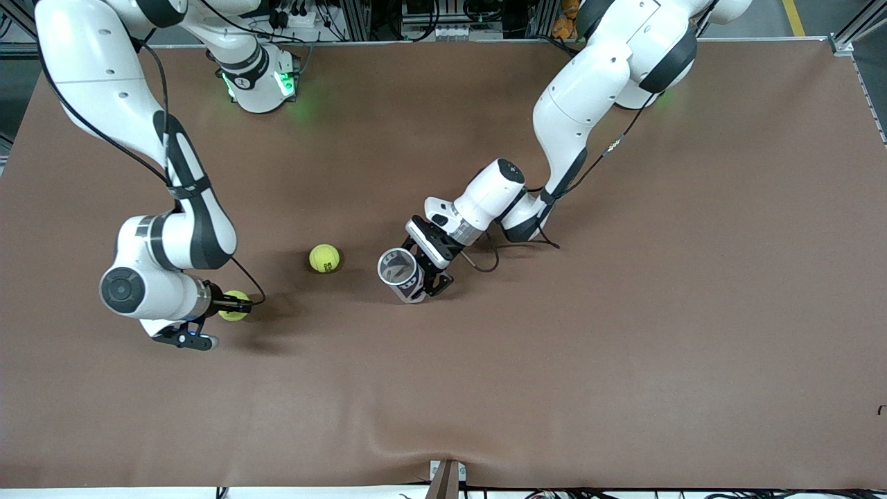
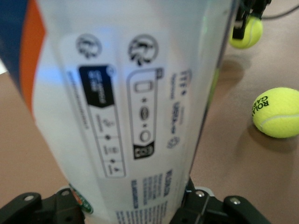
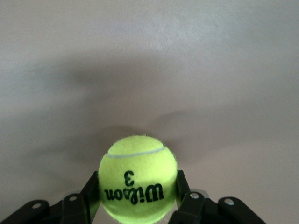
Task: Insert tennis ball vertically with right arm
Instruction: 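Carry the Wilson ball with the right gripper and drop it into the can, then move the right gripper to the second ball and grasp it, then carry the second ball with the right gripper over the can opening, then release the second ball into the can with the right gripper, then open the left gripper off the can while the right gripper withdraws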
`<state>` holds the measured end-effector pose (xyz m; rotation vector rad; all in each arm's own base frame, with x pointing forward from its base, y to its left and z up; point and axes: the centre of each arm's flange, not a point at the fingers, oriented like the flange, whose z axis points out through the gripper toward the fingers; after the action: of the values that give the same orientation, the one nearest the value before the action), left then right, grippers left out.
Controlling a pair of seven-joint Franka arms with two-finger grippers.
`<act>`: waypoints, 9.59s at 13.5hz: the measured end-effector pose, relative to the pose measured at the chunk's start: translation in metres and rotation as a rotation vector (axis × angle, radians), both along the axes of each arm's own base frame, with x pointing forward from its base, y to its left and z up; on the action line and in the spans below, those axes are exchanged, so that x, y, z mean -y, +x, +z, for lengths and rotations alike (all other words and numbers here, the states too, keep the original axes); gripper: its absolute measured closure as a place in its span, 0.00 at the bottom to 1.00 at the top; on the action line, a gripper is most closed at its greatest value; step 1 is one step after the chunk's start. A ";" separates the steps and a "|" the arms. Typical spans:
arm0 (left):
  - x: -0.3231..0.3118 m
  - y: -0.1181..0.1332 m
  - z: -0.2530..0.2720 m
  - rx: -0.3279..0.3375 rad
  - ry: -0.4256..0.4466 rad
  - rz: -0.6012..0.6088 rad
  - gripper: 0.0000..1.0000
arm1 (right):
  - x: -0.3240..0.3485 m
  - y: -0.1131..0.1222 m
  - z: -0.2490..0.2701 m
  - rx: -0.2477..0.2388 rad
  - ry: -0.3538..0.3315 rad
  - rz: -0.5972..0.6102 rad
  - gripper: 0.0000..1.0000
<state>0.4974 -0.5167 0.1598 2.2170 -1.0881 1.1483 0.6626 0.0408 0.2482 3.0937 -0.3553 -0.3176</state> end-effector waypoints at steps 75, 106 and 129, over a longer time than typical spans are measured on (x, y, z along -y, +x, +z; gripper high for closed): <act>0.001 -0.001 -0.001 -0.001 0.000 -0.002 0.20 | -0.201 -0.024 0.187 -0.262 0.219 -0.657 0.37; 0.000 -0.003 -0.003 -0.005 0.004 -0.003 0.02 | -0.208 -0.001 0.190 0.016 0.001 -0.318 0.00; -0.153 0.058 0.025 -0.286 0.265 0.158 0.00 | -0.007 -0.108 0.372 0.111 0.065 0.229 0.00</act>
<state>0.5551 -0.3639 0.1850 2.6134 -1.0061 0.7453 0.5544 0.0476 0.6201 3.1795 0.0106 -0.1557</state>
